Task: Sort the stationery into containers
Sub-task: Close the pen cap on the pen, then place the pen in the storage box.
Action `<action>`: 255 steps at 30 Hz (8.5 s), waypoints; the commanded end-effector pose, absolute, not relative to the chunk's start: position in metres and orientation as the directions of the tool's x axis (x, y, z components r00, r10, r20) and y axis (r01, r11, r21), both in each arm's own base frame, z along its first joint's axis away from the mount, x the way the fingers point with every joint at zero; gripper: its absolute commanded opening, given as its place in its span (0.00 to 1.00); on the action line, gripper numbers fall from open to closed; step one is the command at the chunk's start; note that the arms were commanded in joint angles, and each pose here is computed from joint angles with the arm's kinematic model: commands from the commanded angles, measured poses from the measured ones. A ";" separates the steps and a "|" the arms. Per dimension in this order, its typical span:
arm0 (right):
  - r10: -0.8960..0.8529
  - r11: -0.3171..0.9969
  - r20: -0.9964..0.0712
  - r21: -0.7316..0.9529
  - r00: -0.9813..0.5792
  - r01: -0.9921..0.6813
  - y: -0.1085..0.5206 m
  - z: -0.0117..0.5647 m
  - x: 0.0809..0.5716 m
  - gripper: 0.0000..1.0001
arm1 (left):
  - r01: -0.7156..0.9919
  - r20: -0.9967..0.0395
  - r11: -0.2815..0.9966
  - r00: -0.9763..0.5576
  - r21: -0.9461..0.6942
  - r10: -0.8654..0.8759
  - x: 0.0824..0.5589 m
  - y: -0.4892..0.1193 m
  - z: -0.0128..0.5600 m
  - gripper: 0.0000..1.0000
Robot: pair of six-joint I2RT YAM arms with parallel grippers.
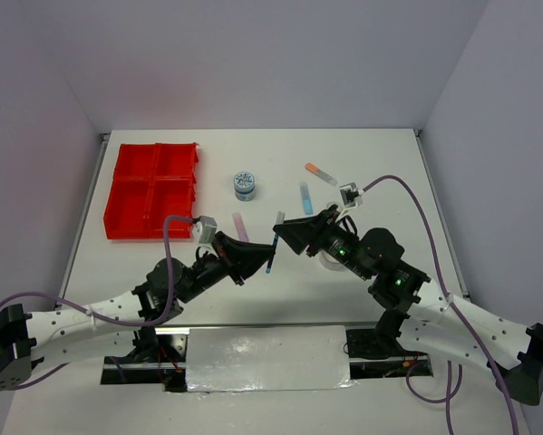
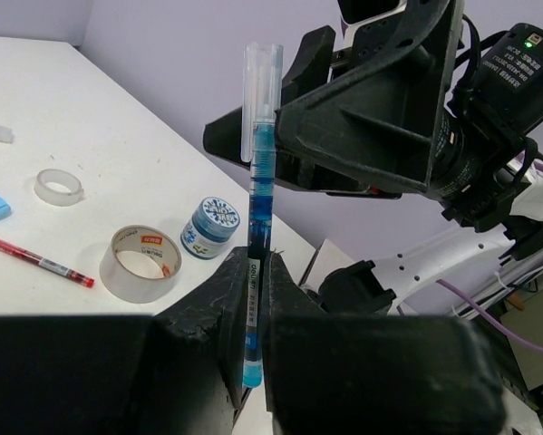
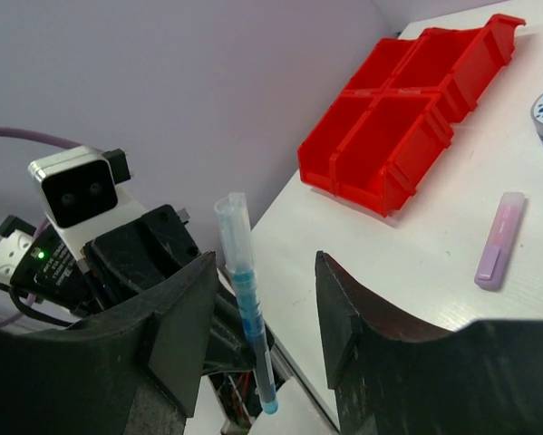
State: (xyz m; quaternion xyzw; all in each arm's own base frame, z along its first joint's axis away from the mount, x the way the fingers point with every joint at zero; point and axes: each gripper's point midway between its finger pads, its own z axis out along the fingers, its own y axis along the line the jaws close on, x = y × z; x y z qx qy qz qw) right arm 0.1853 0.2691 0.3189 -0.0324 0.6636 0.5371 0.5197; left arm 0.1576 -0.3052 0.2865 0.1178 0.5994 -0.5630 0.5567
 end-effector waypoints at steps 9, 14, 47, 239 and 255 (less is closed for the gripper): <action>0.444 0.375 -0.758 0.641 -0.477 -0.669 0.285 0.330 0.172 0.50 | 0.789 -0.778 0.330 -0.276 -0.519 -0.564 0.162 -0.299 0.327 0.00; 0.432 0.365 -0.764 0.634 -0.479 -0.682 0.290 0.331 0.170 0.37 | 0.787 -0.778 0.332 -0.276 -0.520 -0.564 0.163 -0.299 0.328 0.00; 0.367 0.388 -0.824 0.557 -0.431 -0.734 0.293 0.341 0.162 0.00 | 0.857 -0.865 0.251 -0.350 -0.450 -0.359 0.143 -0.340 0.308 0.39; 0.433 0.660 -0.898 0.373 -0.075 -0.652 0.190 0.400 0.156 1.00 | -0.135 -0.905 0.980 -0.380 -0.149 -0.190 0.334 -0.111 0.190 0.00; 0.372 0.648 -0.916 0.371 -0.149 -0.665 0.166 0.346 0.136 1.00 | -0.495 -0.750 0.868 -0.555 -0.049 -0.359 0.438 0.006 0.121 0.03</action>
